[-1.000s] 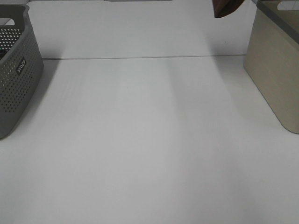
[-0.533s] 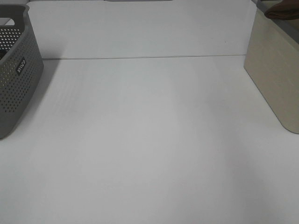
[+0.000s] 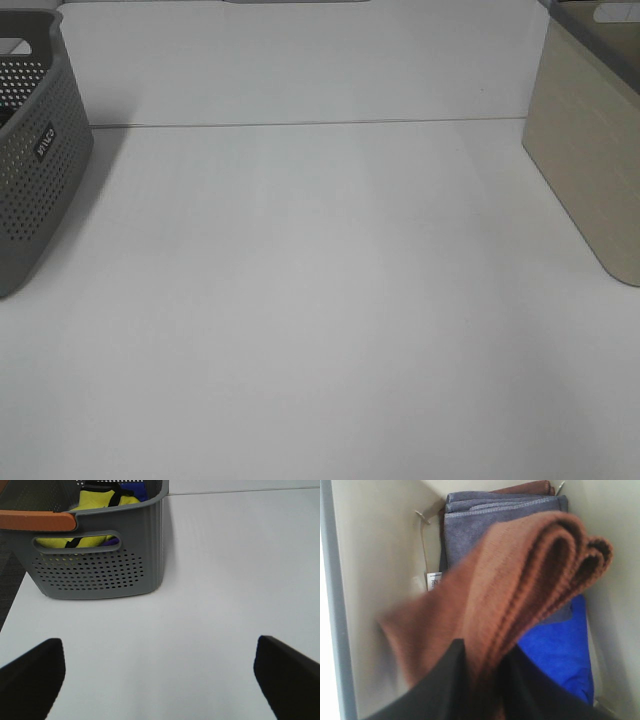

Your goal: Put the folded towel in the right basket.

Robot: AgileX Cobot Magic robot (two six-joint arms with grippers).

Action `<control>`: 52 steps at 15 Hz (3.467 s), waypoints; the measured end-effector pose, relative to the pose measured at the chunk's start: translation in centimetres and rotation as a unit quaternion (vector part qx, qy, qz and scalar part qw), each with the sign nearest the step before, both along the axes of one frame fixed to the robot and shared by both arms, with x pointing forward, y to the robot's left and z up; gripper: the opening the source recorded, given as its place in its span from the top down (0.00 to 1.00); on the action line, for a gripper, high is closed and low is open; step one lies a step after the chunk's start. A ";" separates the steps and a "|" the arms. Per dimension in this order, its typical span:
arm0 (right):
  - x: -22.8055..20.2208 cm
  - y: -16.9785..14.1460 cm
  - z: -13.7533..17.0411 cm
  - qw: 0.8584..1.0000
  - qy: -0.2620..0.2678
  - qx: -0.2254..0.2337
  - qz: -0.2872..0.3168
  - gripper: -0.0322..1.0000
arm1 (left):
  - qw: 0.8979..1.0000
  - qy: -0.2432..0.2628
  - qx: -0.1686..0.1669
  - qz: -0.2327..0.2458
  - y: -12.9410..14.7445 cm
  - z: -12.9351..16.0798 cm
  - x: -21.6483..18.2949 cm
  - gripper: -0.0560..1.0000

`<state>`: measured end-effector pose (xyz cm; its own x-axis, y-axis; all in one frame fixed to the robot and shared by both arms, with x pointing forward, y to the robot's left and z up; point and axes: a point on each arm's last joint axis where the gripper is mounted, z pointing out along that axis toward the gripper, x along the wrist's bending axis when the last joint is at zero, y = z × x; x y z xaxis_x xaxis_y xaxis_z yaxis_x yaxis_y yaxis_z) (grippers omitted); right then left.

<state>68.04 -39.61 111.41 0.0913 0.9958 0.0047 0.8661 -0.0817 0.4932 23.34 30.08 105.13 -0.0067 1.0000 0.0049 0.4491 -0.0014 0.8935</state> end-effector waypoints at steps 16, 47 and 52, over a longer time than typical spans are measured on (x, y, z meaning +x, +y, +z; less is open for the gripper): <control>-6.7 9.2 8.9 0.985 -0.098 0.107 0.097 0.22 | 1.000 0.000 0.000 0.000 0.0 0.0 0.0 0.02; -45.6 10.3 -5.9 0.958 -0.267 -0.027 0.097 0.22 | 1.000 0.000 0.003 0.002 0.1 0.0 0.0 0.02; -44.9 10.2 -6.1 0.953 -0.285 -0.034 0.092 0.22 | 1.000 0.000 0.003 0.002 0.1 0.0 0.0 0.02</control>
